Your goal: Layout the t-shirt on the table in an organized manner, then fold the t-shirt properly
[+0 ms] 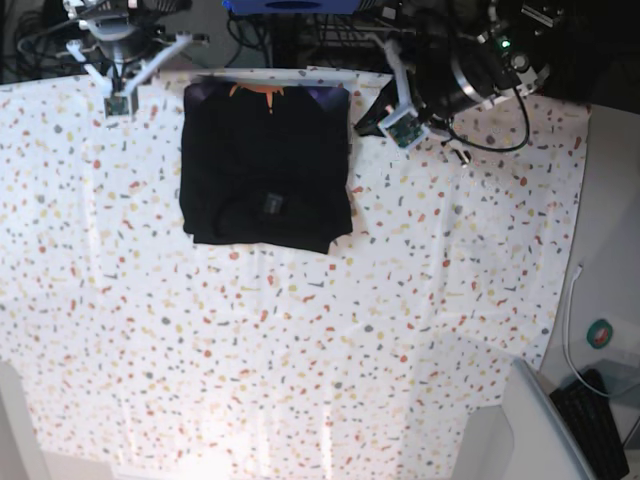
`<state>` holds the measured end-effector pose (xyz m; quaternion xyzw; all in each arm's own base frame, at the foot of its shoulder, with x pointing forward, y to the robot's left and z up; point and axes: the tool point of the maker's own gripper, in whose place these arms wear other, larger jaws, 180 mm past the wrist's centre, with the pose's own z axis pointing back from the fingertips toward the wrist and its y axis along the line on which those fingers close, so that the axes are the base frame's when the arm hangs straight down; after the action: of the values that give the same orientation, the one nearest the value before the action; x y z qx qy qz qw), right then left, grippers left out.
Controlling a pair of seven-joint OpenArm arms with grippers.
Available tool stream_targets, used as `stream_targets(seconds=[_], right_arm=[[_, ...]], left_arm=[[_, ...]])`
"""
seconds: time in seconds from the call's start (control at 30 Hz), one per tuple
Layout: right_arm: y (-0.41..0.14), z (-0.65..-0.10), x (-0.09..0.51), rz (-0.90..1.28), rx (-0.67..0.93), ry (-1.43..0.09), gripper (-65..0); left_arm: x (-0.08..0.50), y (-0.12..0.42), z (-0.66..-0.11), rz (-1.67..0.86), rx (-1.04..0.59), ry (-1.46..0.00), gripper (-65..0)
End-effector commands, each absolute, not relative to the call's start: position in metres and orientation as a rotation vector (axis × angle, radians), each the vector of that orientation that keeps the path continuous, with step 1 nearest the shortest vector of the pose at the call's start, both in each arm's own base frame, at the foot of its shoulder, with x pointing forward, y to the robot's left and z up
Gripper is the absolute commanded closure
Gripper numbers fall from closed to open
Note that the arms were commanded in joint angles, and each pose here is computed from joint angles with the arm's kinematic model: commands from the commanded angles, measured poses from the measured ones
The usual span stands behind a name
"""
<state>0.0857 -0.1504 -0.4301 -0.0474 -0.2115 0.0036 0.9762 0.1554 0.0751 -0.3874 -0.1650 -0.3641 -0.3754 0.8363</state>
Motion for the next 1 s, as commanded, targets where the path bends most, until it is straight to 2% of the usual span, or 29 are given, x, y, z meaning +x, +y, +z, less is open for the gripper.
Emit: stream_targets(seconds=[0.0,0.13,0.27,0.43,0.57,0.63,0.77,0.87,0.97], right_arm=[[-0.164,-0.425,0.078,0.016,-0.131,-0.432,0.0],[-0.192,-0.428,0.015,0.002,-0.196,-0.286,0.0],[-0.208,-0.435,-0.051,0.005,-0.24,-0.122,0.0],[-0.24,-0.483,-0.074,0.087,-0.31,-0.093,0.0],[-0.211,-0.542,-0.096,0.273,-0.098,-0.024,0.0],[-0.203,-0.569,-0.114,0.248,-0.007,0.054,0.0],[-0.211,-0.622,-0.144,0.132,0.036,0.212,0.0],[-0.21,-0.641,-0.142,0.105,0.023,0.136,0.0],[-0.199,-0.642,-0.107,0.092,0.031,-0.094,0.0]], left_arm=[[0.148,0.087,-0.386,-0.779,-0.334,-0.762,0.0],[0.102,0.121,-0.397,-0.686,-0.299,-0.664,0.0],[0.037,0.136,-0.403,-0.593,-0.339,-0.575,0.0],[-0.018,0.14,-0.441,-0.434,-0.365,-0.467,0.0],[-0.078,0.135,-0.512,-0.421,-0.345,-0.314,0.0],[-0.109,0.135,-0.551,-0.408,-0.324,-0.23,0.0],[-0.149,0.126,-0.603,-0.251,-0.34,-0.133,0.0],[-0.166,0.125,-0.619,-0.121,-0.352,-0.045,0.0],[-0.109,0.125,-0.627,-0.097,-0.346,-0.192,0.0]])
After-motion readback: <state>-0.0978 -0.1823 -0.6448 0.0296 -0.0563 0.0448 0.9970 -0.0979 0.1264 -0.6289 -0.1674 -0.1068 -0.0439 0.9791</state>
